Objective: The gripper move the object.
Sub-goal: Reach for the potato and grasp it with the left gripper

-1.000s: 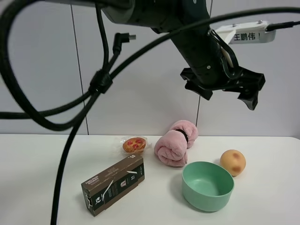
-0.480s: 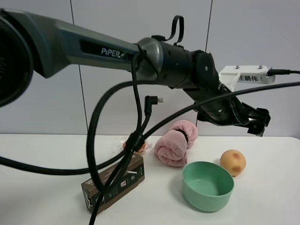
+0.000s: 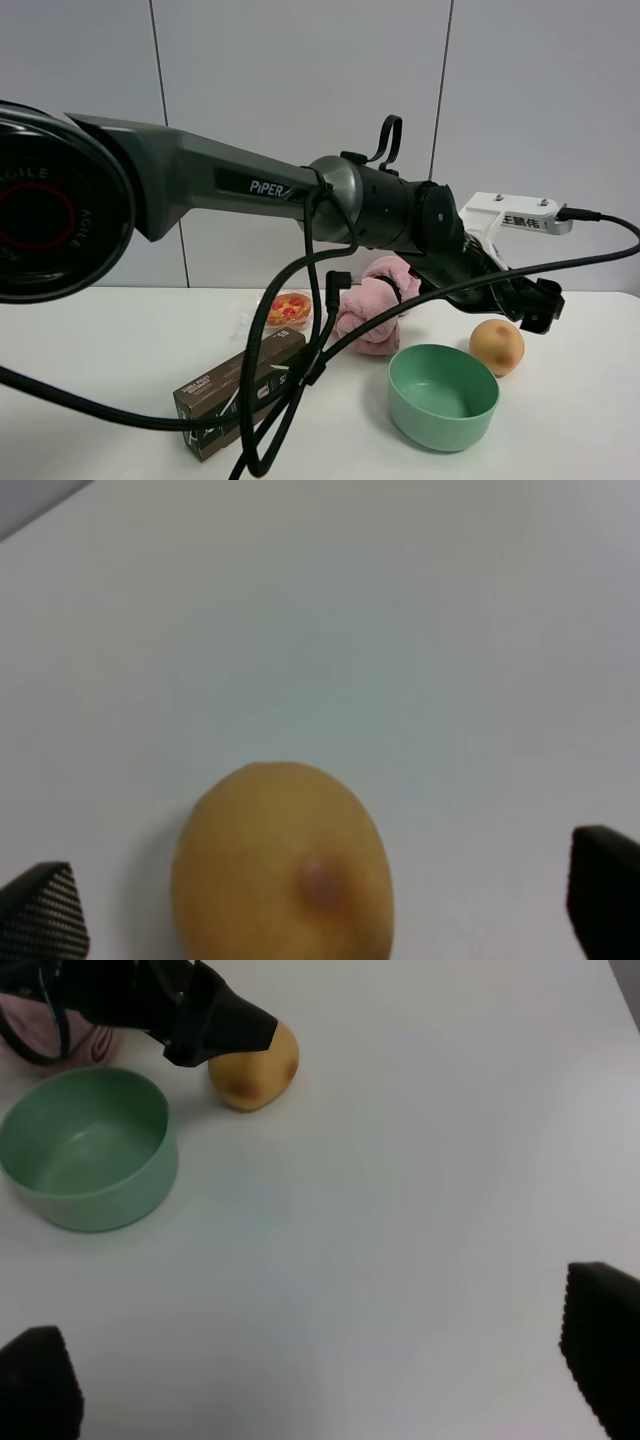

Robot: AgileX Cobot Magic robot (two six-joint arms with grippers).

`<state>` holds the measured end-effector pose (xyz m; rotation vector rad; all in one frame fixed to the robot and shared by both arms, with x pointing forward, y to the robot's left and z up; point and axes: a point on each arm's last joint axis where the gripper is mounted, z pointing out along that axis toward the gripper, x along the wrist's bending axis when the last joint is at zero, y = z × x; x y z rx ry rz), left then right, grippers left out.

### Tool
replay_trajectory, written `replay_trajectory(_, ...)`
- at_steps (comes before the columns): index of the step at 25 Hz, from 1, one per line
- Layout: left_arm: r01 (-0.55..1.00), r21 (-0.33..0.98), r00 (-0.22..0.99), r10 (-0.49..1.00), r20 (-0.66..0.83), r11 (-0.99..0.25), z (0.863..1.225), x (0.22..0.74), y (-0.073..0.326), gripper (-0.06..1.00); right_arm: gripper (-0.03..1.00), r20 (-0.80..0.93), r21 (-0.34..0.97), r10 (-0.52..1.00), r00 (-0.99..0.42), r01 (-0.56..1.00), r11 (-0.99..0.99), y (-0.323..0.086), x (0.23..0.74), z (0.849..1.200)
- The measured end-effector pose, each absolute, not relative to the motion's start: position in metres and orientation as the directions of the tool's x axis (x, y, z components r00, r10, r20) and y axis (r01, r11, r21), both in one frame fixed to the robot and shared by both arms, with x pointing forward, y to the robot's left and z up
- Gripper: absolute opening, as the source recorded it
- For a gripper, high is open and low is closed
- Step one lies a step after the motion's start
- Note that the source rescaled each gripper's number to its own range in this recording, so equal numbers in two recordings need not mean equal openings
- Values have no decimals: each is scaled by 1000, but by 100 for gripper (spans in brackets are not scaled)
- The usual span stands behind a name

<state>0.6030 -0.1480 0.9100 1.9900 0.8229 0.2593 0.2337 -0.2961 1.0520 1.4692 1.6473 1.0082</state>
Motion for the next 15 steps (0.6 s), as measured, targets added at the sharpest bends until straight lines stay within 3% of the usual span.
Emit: replay_trajectory(15, 424, 854, 738, 662, -132, -302, 876, 609, -150, 100, 100, -4, 892, 994, -112, 449, 54, -296, 234, 1052)
